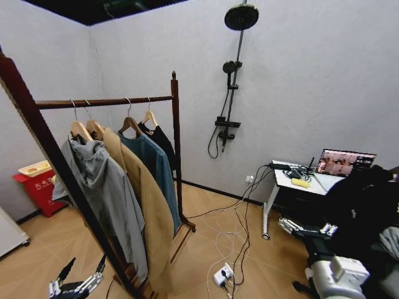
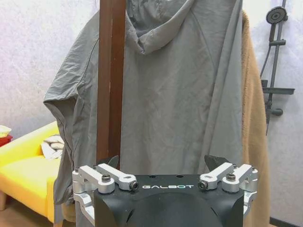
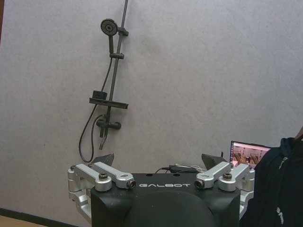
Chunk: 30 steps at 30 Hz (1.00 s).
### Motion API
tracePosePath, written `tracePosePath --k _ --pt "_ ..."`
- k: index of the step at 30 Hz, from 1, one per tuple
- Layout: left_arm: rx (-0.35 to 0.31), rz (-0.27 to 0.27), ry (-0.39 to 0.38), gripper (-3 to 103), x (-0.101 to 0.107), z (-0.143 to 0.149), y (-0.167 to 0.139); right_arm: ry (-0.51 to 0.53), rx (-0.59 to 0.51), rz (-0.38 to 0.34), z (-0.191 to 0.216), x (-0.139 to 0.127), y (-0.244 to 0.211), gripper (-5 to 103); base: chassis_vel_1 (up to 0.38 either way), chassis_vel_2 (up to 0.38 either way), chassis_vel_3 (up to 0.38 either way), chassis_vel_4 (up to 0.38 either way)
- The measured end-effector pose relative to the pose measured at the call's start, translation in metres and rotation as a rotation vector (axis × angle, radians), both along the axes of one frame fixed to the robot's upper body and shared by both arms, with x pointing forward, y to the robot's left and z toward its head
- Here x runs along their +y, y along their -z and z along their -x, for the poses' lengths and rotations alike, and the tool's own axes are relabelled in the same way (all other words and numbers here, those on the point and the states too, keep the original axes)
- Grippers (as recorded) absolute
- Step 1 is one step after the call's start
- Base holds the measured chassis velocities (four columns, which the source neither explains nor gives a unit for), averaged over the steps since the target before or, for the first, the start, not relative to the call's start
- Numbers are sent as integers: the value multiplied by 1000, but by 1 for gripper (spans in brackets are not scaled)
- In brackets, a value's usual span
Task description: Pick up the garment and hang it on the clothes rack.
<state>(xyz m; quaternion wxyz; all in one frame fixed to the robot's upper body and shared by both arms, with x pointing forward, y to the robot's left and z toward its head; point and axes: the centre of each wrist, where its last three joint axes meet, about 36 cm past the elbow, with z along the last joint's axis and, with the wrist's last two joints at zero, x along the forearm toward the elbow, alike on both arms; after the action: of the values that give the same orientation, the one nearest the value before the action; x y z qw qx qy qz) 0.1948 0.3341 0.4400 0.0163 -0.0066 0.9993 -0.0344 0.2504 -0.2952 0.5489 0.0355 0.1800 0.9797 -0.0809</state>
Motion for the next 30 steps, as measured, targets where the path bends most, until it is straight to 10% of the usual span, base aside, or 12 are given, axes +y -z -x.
tracePosePath --k 30 --pt "0 0 0 100 0 0 0 7 -31 -11 0 -2 -2 100 -8 -155 -150 -10"
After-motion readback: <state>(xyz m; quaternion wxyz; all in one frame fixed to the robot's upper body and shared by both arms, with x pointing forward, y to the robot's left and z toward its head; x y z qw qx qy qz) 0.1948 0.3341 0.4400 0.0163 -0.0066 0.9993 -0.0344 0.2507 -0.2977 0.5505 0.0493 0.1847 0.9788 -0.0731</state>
